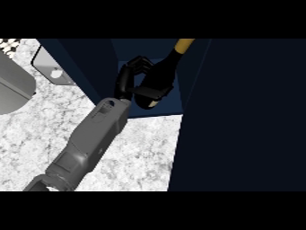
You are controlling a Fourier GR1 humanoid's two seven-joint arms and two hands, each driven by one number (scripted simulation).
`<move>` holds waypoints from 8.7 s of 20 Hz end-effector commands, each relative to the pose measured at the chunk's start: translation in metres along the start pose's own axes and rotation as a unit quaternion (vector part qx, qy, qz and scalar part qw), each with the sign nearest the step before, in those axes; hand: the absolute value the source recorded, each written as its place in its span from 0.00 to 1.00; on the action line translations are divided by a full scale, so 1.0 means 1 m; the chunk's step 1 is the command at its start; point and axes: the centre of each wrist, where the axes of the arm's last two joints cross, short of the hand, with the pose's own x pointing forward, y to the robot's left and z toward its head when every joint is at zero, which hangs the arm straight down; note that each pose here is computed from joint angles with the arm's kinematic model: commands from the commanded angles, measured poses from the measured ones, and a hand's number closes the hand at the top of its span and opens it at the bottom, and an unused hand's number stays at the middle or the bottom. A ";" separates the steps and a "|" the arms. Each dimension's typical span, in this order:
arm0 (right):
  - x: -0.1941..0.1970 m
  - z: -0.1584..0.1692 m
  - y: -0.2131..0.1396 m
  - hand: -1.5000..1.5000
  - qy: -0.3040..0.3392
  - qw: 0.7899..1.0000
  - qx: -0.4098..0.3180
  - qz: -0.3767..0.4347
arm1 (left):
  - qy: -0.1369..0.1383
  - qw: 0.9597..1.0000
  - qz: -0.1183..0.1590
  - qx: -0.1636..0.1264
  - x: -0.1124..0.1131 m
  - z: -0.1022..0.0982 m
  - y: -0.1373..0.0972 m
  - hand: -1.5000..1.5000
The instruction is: Pick up the wine, place it into the cabinet and close the cabinet
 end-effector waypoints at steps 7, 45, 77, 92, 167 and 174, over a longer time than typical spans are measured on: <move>0.023 0.010 -0.001 0.00 -0.001 0.998 0.026 -0.052 | 0.024 0.998 0.017 0.048 0.006 -0.015 0.004 1.00; 0.025 0.023 -0.001 0.00 -0.014 0.997 0.029 -0.066 | -0.101 0.991 0.081 0.020 0.034 -0.039 0.020 1.00; 0.042 0.028 -0.015 0.00 0.007 0.999 -0.012 -0.030 | -0.069 0.968 0.218 -0.104 0.012 0.015 -0.009 0.00; 0.037 0.030 -0.015 0.00 0.007 1.000 -0.012 -0.013 | -0.049 0.963 0.246 -0.099 -0.005 0.126 0.010 0.00; 0.017 -0.221 0.149 1.00 0.040 0.969 0.237 -0.064 | -0.101 0.973 0.207 -0.033 0.021 0.193 0.286 0.00; -0.019 -0.244 0.116 1.00 0.074 0.971 0.210 -0.091 | -0.103 0.975 0.193 -0.025 0.011 0.189 0.297 0.00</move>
